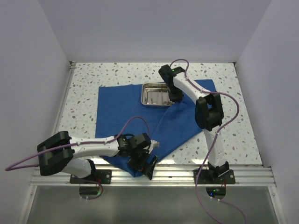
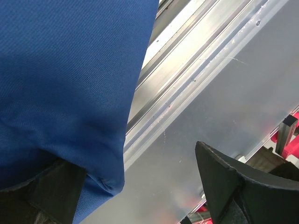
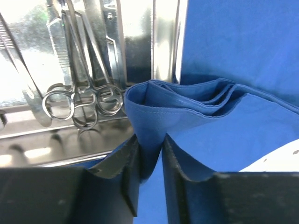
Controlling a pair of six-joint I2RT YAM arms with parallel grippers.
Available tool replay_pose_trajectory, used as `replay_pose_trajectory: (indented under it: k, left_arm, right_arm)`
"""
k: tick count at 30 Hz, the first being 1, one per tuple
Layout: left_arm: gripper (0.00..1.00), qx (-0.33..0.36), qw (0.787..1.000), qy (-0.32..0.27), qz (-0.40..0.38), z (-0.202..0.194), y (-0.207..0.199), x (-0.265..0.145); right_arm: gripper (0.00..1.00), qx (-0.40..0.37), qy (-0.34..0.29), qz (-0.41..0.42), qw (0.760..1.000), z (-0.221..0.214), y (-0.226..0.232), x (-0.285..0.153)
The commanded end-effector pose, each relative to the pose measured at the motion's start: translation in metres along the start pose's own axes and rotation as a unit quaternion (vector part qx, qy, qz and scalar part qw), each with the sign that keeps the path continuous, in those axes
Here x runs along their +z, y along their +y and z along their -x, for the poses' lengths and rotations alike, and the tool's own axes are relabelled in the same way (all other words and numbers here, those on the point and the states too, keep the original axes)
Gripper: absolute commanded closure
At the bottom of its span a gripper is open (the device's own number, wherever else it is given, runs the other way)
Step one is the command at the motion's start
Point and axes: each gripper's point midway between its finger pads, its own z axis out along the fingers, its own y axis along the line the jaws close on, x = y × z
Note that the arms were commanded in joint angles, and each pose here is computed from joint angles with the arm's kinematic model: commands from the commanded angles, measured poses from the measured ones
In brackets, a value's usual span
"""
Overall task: Open and lay out the surgical kit
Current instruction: Open the surgical kit at the center of the board.
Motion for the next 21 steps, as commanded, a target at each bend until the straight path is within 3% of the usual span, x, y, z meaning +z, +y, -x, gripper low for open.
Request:
replay_pose_trajectory:
  k: [1, 4, 6, 12, 21]
  left_arm:
    - [0.01, 0.049, 0.997, -0.052, 0.030, 0.022, 0.022, 0.014]
    - [0.00, 0.055, 0.997, -0.050, 0.033, 0.025, 0.022, 0.014]
    - [0.01, 0.061, 0.996, -0.050, 0.038, 0.029, 0.021, 0.013]
    - [0.00, 0.073, 0.994, -0.066, 0.054, 0.053, 0.017, 0.000]
    - [0.00, 0.095, 0.990, -0.084, 0.059, 0.111, 0.013, -0.016]
  right_arm:
    - [0.78, -0.003, -0.004, -0.036, 0.999, -0.001, -0.019, -0.009]
    - [0.94, 0.002, -0.016, -0.056, 0.998, 0.002, -0.034, -0.025]
    - [1.00, 0.004, -0.027, -0.072, 0.997, 0.003, -0.047, -0.035]
    - [1.00, 0.034, -0.046, -0.091, 0.994, -0.030, -0.097, -0.087]
    - [1.00, 0.093, -0.019, -0.102, 0.990, -0.150, -0.163, -0.116]
